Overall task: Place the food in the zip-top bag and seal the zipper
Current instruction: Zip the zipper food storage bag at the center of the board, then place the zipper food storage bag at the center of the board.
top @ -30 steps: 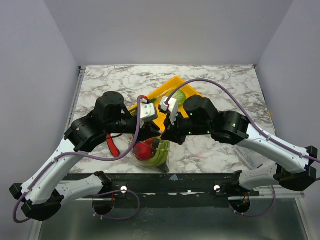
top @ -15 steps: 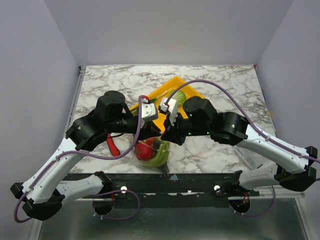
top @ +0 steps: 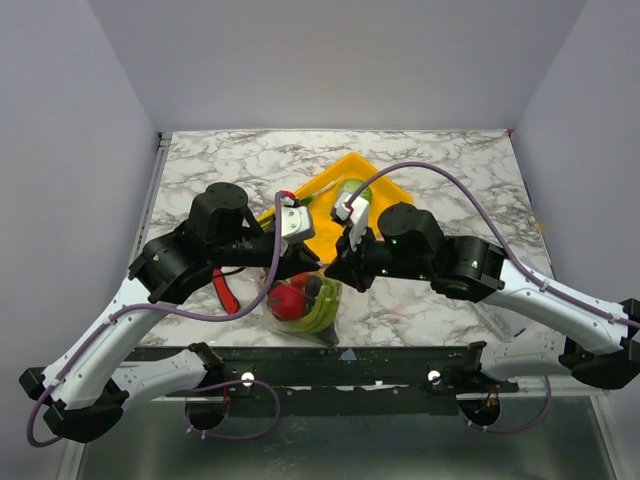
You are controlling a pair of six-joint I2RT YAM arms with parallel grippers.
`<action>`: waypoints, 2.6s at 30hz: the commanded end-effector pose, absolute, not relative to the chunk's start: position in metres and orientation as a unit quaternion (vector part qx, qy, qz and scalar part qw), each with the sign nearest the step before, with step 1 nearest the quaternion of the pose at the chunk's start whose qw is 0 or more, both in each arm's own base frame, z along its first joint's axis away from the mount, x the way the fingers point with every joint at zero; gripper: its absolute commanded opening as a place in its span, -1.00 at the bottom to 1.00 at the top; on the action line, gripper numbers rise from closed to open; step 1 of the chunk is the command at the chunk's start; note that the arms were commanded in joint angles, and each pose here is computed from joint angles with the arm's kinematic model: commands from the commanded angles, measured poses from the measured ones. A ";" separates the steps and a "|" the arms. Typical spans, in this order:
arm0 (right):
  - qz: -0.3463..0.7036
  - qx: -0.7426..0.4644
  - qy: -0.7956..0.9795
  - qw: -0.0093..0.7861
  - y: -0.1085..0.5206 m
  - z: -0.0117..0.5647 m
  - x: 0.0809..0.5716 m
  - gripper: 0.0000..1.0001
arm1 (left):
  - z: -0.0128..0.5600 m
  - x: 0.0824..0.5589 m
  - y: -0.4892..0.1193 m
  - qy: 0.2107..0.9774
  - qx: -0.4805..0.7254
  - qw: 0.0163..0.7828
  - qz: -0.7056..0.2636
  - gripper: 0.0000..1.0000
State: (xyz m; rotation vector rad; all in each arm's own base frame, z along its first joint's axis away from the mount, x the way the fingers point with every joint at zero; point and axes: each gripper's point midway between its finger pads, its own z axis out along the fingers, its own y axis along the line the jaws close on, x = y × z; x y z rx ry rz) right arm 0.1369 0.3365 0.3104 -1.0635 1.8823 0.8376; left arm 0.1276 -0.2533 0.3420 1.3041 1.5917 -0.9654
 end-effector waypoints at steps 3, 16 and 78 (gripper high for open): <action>0.281 -0.313 0.780 0.463 0.305 0.315 0.167 -0.99 | 0.347 0.130 -0.231 0.652 0.494 0.453 -0.355 -1.00; 0.149 -0.132 0.808 0.554 0.216 0.320 0.205 -0.99 | 0.342 0.135 -0.202 0.680 0.473 0.474 -0.299 -1.00; -0.193 0.302 0.847 0.392 -0.061 0.189 0.329 -0.99 | 0.400 0.111 -0.134 0.669 0.339 0.603 -0.273 0.45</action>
